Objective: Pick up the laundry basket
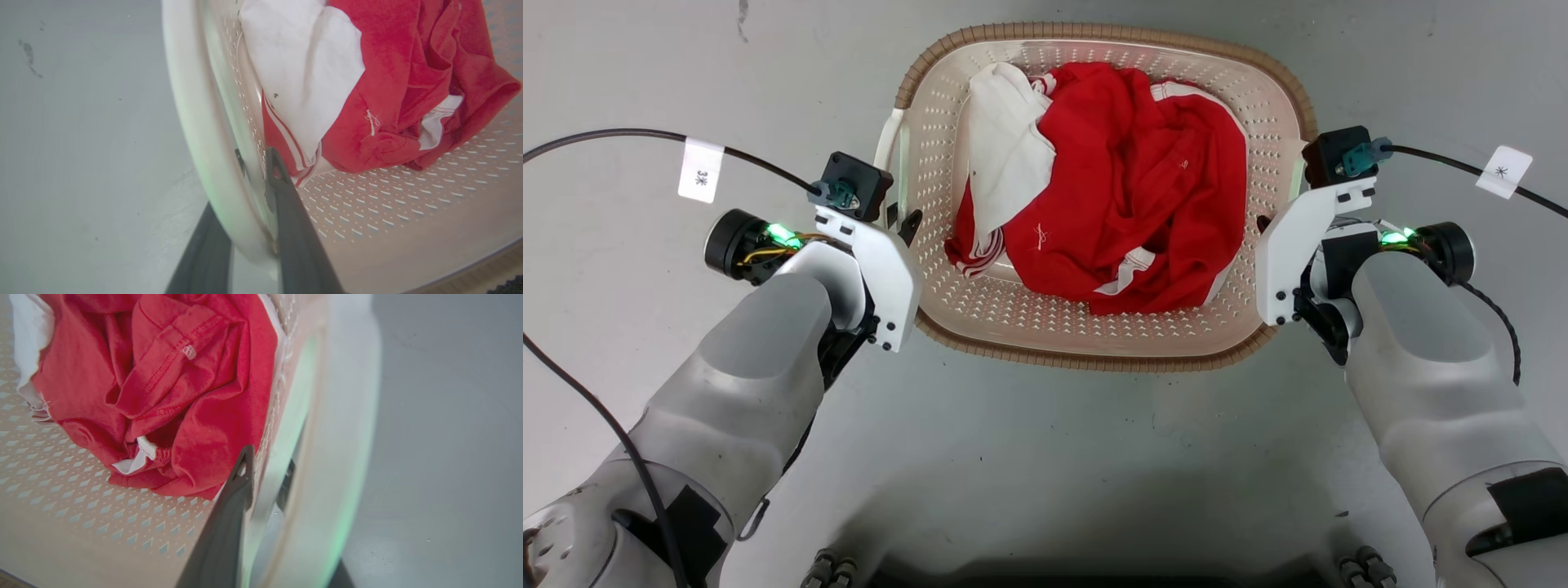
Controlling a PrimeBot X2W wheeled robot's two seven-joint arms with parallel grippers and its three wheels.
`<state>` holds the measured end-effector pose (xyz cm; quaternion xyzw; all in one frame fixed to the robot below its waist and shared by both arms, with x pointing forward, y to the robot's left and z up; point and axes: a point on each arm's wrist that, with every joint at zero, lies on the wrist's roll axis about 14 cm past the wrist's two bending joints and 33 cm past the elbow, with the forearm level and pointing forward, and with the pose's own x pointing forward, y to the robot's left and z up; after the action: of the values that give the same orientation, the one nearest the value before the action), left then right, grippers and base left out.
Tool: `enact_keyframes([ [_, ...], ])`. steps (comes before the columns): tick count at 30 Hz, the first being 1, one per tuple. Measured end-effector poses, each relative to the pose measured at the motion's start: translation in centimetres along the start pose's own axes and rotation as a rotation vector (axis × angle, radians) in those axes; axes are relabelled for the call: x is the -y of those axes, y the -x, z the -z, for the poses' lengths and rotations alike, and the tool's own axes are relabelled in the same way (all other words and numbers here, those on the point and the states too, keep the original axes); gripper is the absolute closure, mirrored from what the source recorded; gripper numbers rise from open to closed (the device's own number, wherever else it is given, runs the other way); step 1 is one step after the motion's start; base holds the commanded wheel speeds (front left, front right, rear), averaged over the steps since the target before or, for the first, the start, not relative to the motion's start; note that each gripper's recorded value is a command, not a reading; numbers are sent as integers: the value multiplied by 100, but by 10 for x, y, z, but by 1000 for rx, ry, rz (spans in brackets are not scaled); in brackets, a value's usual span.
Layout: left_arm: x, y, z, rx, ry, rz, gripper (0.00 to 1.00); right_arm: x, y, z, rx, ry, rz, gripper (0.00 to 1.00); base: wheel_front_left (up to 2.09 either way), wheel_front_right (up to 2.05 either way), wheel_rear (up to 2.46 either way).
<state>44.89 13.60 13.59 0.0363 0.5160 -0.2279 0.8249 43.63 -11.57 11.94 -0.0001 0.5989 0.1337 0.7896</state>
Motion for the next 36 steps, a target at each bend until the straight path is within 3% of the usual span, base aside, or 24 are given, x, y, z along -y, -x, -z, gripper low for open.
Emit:
enact_keyframes([
  [9, 5, 15, -1, -26, 7, 17, 100, -1, 14, -4, -7, 25, 8, 100, 0, 0, 0],
  [16, 20, 52, -12, -63, 10, 43, 100, -6, 53, -12, -27, 66, 24, 100, 0, 0, 0],
  [26, 41, 113, -10, -94, -34, 54, 100, -24, 115, 10, -107, 96, 18, 100, 0, 0, 0],
  [36, 64, 171, -20, -54, -77, 53, 100, -36, 179, 13, -79, 91, 30, 100, 0, 0, 0],
])
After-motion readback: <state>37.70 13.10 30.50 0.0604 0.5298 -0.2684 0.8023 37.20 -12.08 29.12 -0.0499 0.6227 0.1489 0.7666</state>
